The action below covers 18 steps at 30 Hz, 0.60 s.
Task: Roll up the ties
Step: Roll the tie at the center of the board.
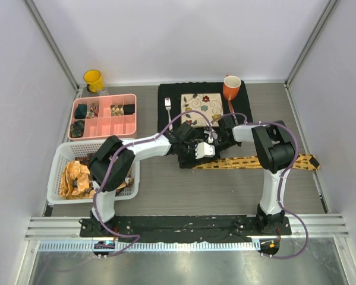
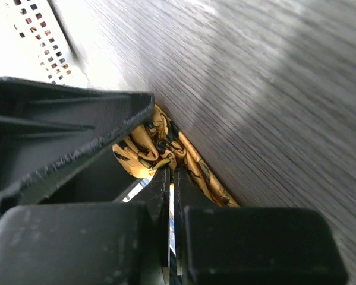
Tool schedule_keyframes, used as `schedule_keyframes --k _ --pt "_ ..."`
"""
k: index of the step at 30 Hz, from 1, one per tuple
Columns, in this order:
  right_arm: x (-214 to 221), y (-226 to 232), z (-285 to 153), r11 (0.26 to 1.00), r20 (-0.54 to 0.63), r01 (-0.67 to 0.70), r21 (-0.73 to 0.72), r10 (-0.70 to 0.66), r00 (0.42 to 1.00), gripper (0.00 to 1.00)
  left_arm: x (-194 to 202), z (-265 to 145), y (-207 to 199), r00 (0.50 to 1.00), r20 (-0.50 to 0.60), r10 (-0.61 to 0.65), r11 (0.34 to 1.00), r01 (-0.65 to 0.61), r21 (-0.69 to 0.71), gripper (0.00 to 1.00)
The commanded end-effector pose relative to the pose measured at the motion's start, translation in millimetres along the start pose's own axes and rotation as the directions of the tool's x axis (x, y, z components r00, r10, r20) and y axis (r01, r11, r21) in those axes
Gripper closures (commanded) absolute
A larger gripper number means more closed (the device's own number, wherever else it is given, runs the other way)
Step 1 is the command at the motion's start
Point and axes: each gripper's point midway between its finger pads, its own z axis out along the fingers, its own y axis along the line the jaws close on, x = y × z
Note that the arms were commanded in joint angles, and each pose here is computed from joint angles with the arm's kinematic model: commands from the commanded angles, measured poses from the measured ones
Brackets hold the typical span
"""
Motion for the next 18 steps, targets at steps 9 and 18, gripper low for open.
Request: schedule_keyframes --k 9,18 --pt "2.1 -58.0 -8.2 0.962 -0.003 0.064 0.265 -0.066 0.998 0.99 -6.2 -30.0 -4.0 0.957 0.269 -0.107 0.994 0.098 0.045 0.23" --pt "-0.7 -74.2 -13.3 0.931 -0.020 0.075 0.356 -0.072 0.997 0.99 -6.0 -22.8 -3.5 0.933 0.353 -0.073 0.997 0.063 0.040 0.25"
